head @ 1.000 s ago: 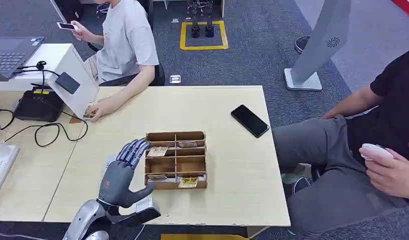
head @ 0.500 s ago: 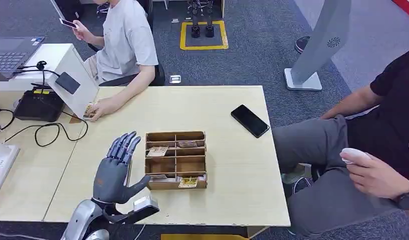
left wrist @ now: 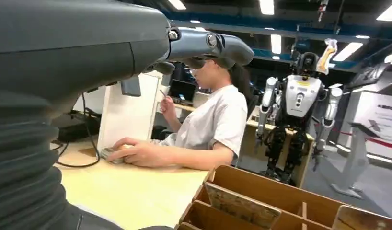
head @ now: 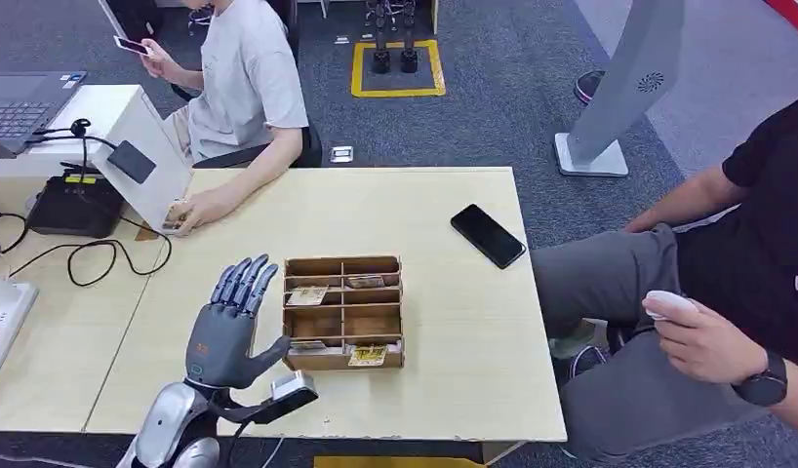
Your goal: Pass the card to the sensor for recognition and then transmit it.
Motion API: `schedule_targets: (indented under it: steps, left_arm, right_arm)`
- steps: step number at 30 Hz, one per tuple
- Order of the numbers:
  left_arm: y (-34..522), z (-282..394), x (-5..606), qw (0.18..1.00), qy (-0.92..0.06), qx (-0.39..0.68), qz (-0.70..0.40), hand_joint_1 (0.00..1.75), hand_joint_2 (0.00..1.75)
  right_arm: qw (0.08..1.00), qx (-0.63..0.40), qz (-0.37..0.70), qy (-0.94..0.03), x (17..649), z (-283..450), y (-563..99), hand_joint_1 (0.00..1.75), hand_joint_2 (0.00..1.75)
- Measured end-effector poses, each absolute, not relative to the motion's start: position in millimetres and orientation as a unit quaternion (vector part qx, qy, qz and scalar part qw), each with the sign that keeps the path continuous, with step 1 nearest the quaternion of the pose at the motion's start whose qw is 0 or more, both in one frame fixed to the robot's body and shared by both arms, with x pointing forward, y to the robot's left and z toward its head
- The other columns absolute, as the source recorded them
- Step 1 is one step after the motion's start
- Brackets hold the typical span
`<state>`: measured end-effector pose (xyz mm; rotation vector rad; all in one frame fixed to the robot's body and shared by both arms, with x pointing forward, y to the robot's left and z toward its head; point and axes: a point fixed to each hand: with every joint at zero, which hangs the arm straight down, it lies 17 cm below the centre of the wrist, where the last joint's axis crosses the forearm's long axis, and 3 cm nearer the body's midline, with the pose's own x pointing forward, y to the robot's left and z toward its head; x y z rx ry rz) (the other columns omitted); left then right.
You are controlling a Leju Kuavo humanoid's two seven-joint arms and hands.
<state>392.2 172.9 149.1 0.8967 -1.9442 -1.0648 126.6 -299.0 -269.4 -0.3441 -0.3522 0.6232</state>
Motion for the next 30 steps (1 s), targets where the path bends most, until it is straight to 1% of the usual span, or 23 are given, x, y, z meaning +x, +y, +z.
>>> schedule_targets:
  steps: [9,16,30]
  left_arm:
    - [168,141,396,0.375,-0.759,0.350,-0.400,0.00,1.75]
    - [161,145,393,0.357,-0.767,0.358,-0.394,0.00,1.75]
    - [151,144,400,0.348,-0.769,0.360,-0.398,0.00,1.75]
  right_arm:
    - [0.920,-0.169,0.307,-0.176,132,-268,-299,0.00,0.00]
    - [0.918,-0.168,0.311,-0.177,132,-268,-298,0.00,0.00]
    - [0.917,-0.168,0.315,-0.178,134,-268,-297,0.00,0.00]
